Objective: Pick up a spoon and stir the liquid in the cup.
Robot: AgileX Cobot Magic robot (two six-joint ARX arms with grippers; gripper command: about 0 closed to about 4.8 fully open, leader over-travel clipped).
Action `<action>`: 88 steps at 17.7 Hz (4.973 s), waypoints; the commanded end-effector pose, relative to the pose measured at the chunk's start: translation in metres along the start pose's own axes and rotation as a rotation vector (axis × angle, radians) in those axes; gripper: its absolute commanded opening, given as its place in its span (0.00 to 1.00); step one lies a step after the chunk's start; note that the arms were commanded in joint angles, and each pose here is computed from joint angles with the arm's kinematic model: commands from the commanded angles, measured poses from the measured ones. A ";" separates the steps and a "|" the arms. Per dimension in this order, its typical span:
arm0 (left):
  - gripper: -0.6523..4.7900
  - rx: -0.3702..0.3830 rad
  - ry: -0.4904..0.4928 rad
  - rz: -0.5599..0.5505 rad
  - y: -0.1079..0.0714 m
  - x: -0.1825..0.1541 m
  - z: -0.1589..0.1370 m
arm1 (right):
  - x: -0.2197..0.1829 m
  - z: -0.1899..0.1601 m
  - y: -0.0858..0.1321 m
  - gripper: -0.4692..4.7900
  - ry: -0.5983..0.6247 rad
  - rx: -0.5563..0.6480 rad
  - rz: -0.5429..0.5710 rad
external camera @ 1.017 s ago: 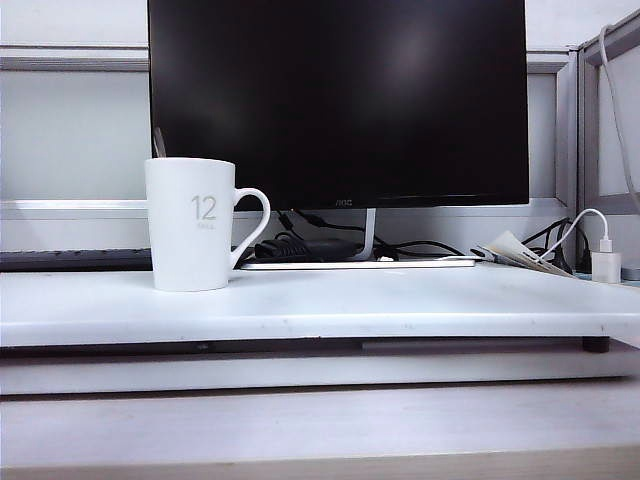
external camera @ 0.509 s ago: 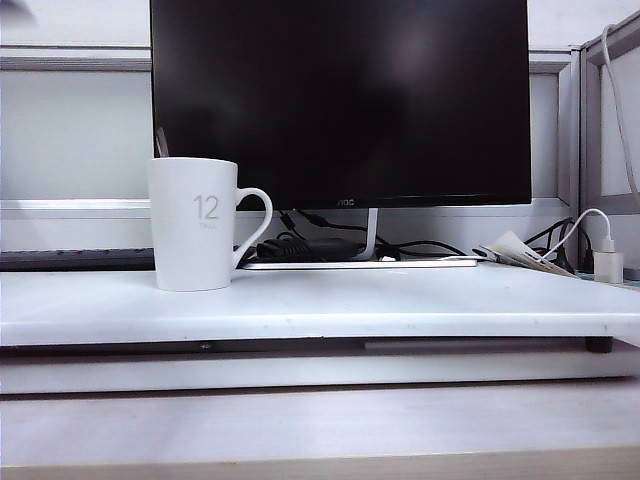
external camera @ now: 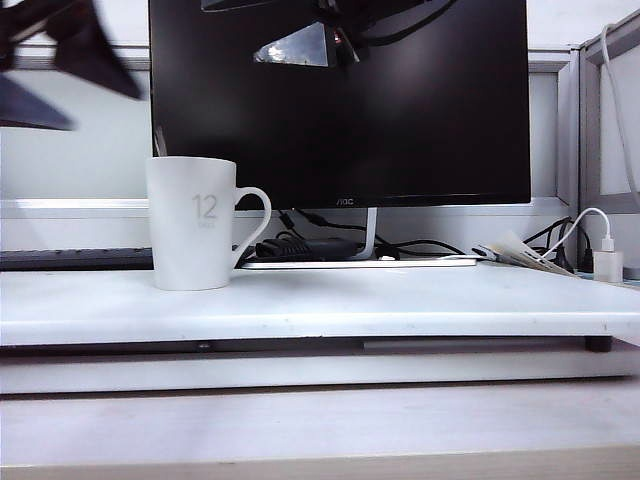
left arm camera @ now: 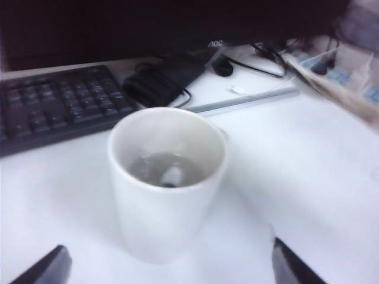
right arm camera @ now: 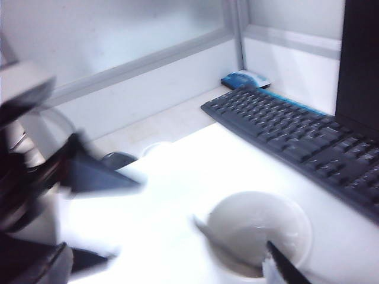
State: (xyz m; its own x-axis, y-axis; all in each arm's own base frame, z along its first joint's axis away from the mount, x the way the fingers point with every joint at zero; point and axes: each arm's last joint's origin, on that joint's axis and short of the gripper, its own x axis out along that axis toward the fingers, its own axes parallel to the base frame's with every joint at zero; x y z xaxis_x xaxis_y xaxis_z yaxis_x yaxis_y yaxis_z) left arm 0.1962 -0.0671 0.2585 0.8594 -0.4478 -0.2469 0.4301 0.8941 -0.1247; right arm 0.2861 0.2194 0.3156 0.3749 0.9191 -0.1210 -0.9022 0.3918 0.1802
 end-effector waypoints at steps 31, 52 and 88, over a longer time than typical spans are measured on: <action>1.00 0.126 0.087 0.063 0.003 0.001 -0.008 | 0.107 -0.054 -0.006 0.38 0.060 -0.163 0.032; 1.00 0.134 0.029 0.062 0.003 0.001 -0.002 | 0.076 0.022 -0.034 0.08 -0.043 -0.104 -0.054; 1.00 0.137 0.006 0.081 0.003 0.002 0.000 | 0.087 -0.013 -0.058 0.08 0.106 -0.020 -0.027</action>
State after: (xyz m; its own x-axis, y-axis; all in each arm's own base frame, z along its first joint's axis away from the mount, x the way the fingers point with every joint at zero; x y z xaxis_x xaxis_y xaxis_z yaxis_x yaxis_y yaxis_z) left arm 0.1984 -0.0654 0.2553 0.8857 -0.3768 -0.2713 0.3978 0.9171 0.0248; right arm 0.3670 0.2753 0.2751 0.3435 0.9027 -0.2591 -0.8951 0.3982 0.2005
